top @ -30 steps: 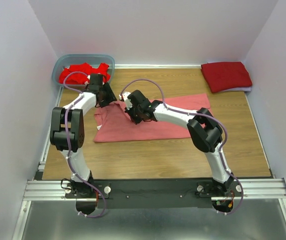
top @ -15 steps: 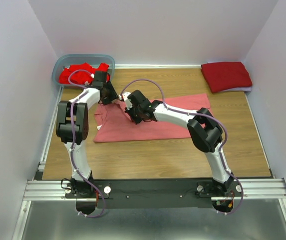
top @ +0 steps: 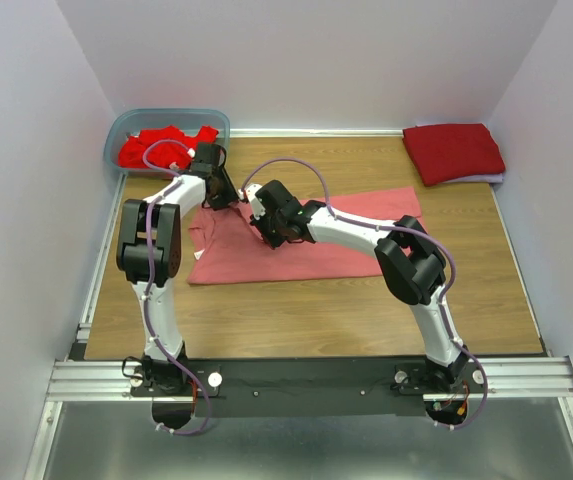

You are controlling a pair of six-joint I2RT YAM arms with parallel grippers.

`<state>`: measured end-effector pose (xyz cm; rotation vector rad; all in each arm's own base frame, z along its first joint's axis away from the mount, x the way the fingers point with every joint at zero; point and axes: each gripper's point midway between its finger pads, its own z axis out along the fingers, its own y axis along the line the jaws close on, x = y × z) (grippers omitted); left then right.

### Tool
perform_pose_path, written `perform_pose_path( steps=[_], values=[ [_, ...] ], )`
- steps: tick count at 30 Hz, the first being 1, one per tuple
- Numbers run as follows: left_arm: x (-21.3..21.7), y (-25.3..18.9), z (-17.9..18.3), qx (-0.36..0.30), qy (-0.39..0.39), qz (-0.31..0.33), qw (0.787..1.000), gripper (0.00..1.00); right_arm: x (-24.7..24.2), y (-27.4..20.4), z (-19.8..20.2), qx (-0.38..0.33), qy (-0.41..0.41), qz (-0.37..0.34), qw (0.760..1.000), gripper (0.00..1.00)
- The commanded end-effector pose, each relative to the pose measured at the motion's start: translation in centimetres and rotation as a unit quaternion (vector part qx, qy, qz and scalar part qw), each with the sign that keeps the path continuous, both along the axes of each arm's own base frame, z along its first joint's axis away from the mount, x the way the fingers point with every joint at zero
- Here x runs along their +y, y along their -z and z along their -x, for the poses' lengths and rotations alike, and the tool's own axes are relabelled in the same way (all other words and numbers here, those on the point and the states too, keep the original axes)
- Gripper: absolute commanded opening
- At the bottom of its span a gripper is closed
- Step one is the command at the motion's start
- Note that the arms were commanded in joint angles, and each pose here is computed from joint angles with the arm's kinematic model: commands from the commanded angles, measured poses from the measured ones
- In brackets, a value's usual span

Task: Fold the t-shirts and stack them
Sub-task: Fold the tshirt

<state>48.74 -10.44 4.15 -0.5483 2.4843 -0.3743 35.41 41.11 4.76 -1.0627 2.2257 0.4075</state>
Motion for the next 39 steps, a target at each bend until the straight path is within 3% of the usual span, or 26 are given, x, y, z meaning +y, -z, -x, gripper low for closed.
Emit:
perform_pose_path(
  steps=[1, 19, 31, 39],
  values=[
    [-0.6, -1.0, -0.4, -0.007, 0.009, 0.002, 1.0, 0.42, -0.1, -0.5, 0.0, -0.011, 0.003, 0.006, 1.0, 0.01],
    [0.0, -2.7, -0.3, -0.019, 0.0, -0.016, 1.0, 0.36, -0.1, -0.8, 0.0, -0.013, 0.002, 0.005, 1.0, 0.0],
    [1.5, -3.9, -0.3, -0.026, -0.016, -0.052, 0.998, 0.06, -0.3, -1.3, -0.2, -0.022, 0.006, 0.007, 1.0, 0.0],
    [2.1, -4.9, 0.2, -0.027, -0.013, -0.071, 0.997, 0.02, -1.4, -1.8, -0.5, -0.039, 0.017, 0.021, 0.999, 0.0]
  ],
)
